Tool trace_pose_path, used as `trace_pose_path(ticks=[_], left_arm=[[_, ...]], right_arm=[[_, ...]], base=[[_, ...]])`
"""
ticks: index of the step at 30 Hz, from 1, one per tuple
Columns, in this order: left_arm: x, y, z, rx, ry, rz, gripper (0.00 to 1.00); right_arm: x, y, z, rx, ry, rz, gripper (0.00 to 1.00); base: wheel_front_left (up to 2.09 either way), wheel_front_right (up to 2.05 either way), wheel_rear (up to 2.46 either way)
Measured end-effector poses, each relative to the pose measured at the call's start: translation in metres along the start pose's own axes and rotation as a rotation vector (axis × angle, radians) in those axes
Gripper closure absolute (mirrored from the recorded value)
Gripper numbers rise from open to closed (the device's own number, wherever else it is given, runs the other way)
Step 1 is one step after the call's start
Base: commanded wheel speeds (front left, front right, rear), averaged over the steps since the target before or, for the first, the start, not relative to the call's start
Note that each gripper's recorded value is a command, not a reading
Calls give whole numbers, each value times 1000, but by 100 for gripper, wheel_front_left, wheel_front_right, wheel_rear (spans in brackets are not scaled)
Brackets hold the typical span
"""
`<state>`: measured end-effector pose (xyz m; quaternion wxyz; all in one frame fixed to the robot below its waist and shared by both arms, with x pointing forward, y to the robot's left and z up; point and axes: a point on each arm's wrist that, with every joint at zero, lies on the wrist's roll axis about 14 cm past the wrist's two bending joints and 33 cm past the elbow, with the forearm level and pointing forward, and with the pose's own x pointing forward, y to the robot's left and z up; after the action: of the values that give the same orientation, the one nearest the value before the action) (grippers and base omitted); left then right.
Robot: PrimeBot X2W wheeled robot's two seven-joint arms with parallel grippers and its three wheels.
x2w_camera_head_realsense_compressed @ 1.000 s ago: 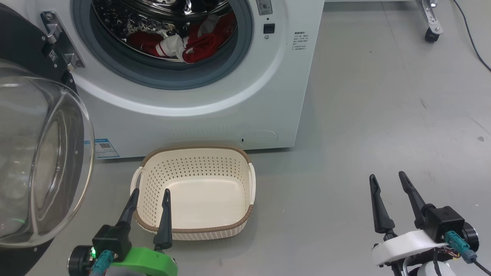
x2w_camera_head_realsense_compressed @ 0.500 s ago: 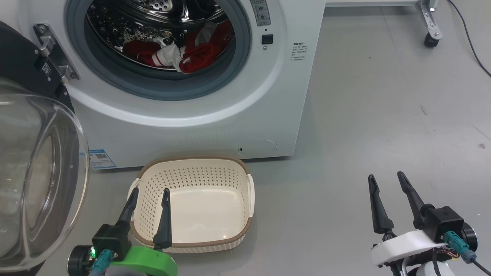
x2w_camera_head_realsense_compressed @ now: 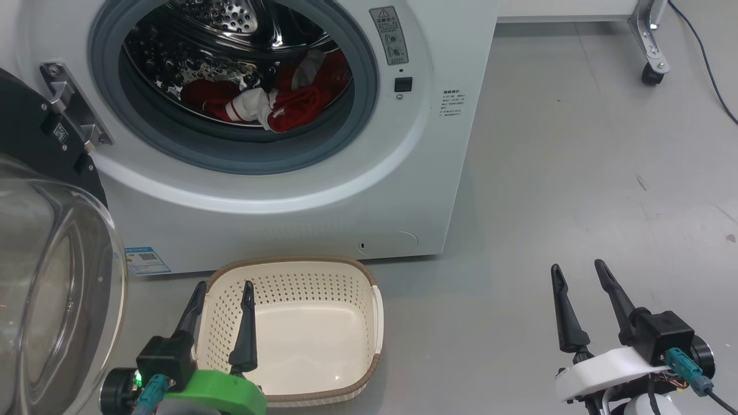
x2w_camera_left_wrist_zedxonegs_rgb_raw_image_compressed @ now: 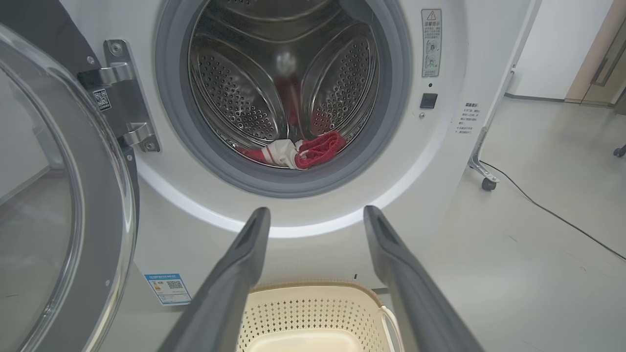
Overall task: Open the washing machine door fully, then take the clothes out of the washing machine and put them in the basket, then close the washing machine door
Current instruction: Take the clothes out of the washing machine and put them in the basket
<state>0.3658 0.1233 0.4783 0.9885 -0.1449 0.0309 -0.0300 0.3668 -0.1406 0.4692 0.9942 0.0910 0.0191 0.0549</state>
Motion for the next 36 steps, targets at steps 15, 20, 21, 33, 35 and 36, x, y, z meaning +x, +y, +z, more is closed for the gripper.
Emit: trace_pose_path(ticks=[15, 20, 21, 33, 35, 36], left_arm=[[-1, -1, 3, 3, -10, 0, 0], [-1, -2, 2, 5, -4, -3, 0], [-1, -2, 2, 5, -4, -3, 0], [4, -5, -1, 1, 6, -11, 0], [6, -5, -2, -1, 8, -14, 0], [7, -6, -2, -1, 9, -16, 0]], right_arm=[[-3, 2, 1, 7, -3, -2, 0], [-4, 1, 0, 7, 1, -4, 0], [-4, 1, -1, 7, 2, -4, 0], [-3, 0, -6, 10, 20, -7, 0], [-2, -1, -7, 11, 22, -10, 0], [-2, -1, -8, 11, 24, -12, 0]], base=[[17, -17, 0], [0, 0, 0], [0, 0, 0], [0, 0, 0], [0, 0, 0], [0, 0, 0]])
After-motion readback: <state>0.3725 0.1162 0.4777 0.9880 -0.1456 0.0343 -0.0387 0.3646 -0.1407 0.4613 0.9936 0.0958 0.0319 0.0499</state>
